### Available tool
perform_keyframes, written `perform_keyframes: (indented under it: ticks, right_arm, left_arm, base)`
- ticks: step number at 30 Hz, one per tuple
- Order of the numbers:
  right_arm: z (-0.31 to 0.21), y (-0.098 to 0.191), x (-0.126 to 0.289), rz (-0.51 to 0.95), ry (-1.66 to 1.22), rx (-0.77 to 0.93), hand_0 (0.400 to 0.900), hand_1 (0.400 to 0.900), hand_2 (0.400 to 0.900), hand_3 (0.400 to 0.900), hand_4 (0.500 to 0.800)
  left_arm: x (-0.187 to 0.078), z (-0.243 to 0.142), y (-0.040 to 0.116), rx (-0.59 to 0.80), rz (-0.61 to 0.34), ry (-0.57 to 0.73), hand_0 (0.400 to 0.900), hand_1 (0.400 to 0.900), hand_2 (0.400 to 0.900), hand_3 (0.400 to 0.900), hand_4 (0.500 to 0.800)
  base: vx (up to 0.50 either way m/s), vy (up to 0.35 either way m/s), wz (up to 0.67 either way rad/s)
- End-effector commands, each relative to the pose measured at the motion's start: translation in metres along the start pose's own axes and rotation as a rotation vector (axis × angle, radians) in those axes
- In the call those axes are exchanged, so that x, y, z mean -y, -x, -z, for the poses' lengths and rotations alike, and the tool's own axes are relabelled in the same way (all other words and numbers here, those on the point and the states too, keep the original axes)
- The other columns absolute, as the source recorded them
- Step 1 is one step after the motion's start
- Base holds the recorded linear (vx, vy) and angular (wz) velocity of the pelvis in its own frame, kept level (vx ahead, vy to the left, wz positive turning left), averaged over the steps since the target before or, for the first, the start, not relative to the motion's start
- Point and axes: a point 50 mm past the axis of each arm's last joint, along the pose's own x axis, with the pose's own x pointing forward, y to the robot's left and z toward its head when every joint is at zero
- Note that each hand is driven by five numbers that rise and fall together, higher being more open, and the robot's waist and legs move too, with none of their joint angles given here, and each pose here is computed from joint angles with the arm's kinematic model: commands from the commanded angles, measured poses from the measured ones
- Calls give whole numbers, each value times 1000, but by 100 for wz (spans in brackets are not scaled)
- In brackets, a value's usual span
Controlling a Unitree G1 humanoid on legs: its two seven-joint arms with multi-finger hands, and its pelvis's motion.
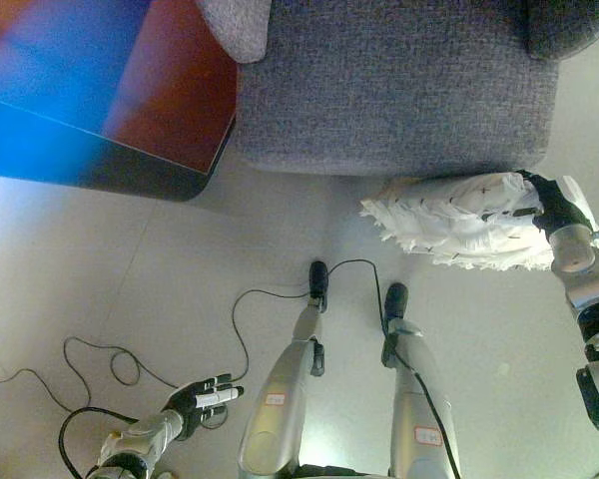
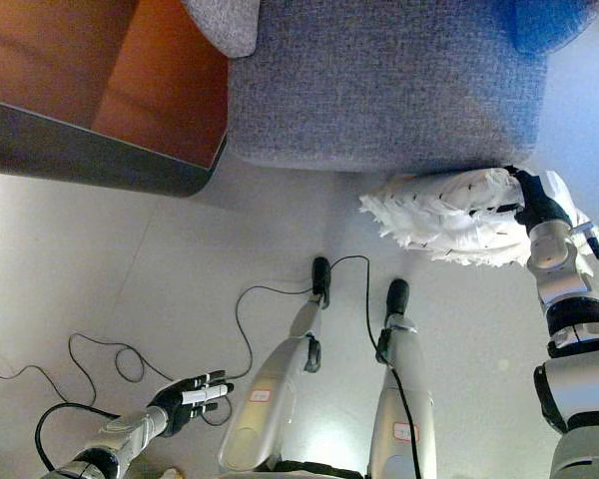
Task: Pick up the pillow and put it on the sofa.
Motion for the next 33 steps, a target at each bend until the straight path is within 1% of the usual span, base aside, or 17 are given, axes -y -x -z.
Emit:
perform_keyframes:
  ticks: [1, 15, 22, 27, 33]
  right_arm:
    - [-22, -2, 47, 58, 32, 78, 400, 400, 400, 400, 500]
    - [-28, 0, 53, 56, 1, 156, 400, 400, 400, 400, 500]
    - [-50, 3, 40, -48, 17, 294, 400, 400, 400, 400, 500]
    - [-68, 8, 25, -157, 72, 392, 400, 400, 400, 400, 500]
    - [-78, 13, 18, -243, 101, 442, 400, 400, 400, 400, 500]
  left_arm:
    - [-12, 27, 11, -91, -53, 12, 900, 900, 900, 900, 800]
    - [-16, 32, 15, -91, -56, 8, 900, 900, 900, 900, 800]
    - [-19, 38, 18, -115, -66, 13, 900, 900, 900, 900, 800]
    - [-27, 47, 24, -153, -79, 15, 900, 900, 900, 900, 800]
    - [-32, 60, 32, -210, -83, 8, 900, 900, 900, 900, 800]
  base:
    - [0, 0, 0]
    - [1, -1, -1]
    - [1, -2, 0]
    - [49, 2, 1]
    - [85, -3, 4]
